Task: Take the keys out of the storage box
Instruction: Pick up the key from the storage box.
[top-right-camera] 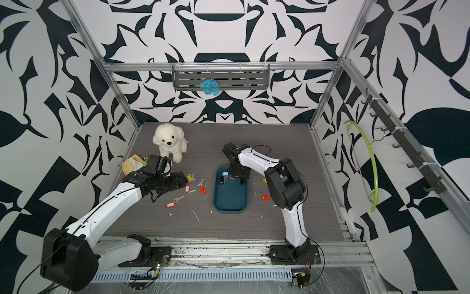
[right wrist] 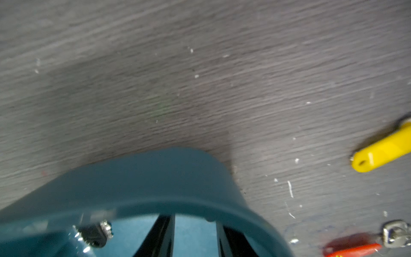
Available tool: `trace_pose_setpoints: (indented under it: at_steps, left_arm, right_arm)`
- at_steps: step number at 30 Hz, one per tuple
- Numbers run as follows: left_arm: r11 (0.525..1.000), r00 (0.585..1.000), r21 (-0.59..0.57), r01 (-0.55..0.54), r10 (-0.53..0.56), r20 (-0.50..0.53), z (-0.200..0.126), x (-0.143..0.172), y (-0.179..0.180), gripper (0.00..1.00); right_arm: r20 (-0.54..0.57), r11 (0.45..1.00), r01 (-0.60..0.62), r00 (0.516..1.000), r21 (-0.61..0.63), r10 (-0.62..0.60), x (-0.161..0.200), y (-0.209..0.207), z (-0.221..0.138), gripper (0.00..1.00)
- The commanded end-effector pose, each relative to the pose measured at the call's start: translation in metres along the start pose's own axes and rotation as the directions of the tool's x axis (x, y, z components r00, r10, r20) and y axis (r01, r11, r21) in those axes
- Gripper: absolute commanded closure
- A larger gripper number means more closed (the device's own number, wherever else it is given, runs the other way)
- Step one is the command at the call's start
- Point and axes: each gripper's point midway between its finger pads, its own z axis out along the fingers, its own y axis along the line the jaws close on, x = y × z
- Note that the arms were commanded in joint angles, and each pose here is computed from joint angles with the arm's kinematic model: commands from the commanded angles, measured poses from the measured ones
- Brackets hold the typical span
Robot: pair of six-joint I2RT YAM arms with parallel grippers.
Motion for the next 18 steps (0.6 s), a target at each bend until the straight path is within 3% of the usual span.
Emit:
trace_pose_setpoints:
  at_steps: [1,18]
  left_arm:
    - [1.0,1.0,0.008,-0.006,0.006,-0.013,0.004,0.003,0.001,0.13]
    - [1.0,1.0,0.019,-0.006,0.007,-0.029,0.008,0.005,-0.001,0.14]
  right_arm:
    - [0.039,1.0,-0.015,0.999,0.015,0.015,-0.007,0.004,-0.011,0.63]
    - [0.113,0.996,0.006,0.993,0.085,-0.015,-0.025,-0.004,-0.018,0.69]
